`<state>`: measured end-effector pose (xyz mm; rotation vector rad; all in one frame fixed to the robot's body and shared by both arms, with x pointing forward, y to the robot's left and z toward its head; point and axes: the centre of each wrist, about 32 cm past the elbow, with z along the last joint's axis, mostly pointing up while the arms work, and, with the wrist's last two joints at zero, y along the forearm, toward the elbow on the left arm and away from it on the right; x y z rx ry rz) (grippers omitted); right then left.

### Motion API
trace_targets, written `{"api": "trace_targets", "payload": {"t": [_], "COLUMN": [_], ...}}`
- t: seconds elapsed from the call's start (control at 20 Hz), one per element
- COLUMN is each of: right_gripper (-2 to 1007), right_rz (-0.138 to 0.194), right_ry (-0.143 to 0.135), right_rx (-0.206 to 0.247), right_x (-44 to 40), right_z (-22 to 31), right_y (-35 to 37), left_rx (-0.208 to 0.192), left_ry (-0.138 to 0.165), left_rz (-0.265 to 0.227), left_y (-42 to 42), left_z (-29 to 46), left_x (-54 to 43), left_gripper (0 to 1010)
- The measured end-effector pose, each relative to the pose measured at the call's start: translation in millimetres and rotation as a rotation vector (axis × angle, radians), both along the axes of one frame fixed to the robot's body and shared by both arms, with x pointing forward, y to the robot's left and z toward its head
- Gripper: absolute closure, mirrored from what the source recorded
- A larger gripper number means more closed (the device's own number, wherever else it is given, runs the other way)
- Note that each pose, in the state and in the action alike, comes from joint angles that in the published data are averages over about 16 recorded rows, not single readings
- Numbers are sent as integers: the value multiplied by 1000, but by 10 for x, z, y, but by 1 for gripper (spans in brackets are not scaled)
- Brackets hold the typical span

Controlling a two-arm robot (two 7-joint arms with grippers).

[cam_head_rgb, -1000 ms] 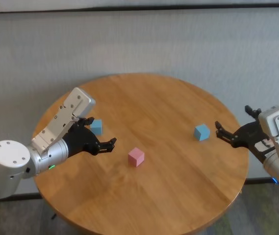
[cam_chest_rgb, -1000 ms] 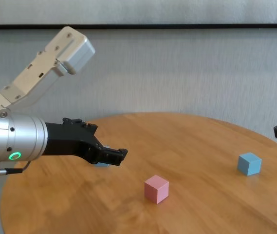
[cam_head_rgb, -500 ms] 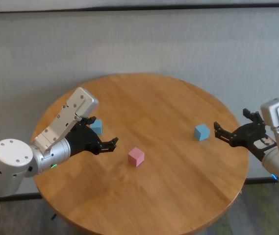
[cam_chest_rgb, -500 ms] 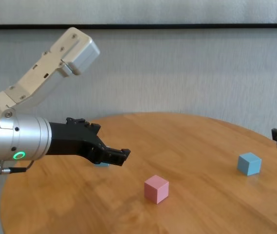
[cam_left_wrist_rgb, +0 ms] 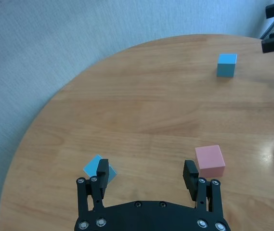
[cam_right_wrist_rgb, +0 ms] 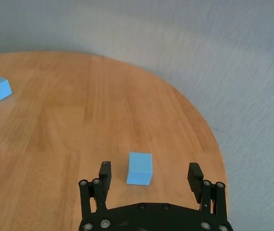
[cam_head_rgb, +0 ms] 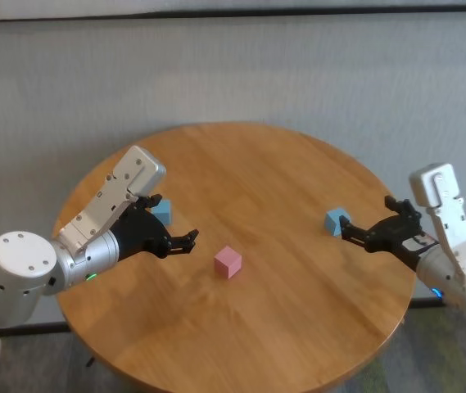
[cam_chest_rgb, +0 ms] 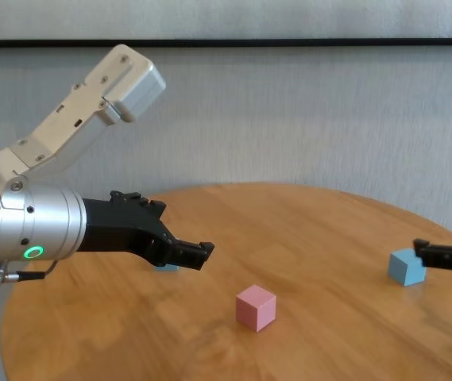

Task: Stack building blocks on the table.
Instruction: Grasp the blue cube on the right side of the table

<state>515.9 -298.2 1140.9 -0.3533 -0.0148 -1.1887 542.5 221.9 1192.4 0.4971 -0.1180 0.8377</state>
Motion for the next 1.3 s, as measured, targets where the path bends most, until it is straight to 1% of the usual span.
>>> {"api": "trace_targets", "payload": {"t": [0.1,0.35,0.6,0.95,1.15,1.3], "right_gripper": [0,0,0,0,0,0], "right_rz": [5,6,-13,-48,-61,-65], "right_ry": [14,34,50,74,87,93], "right_rx": [-1,-6,-1,21,33,39], "right_x": [44,154,258,376,427,457], "right_z": [-19,-75,-137,-218,-249,-264], "right_y": [23,81,140,244,302,341], "left_rx": [0,1,1,2,2,2], "left_ry": [0,-1,-2,-2,-2,-2], "left_rz": [-1,-2,-2,-3,-3,-3], "left_y": [-2,-5,-7,-9,-10,-11], "left_z": [0,1,1,1,0,0], "left_x": [2,5,6,8,8,9], "left_gripper": [9,9,10,9,10,10]}}
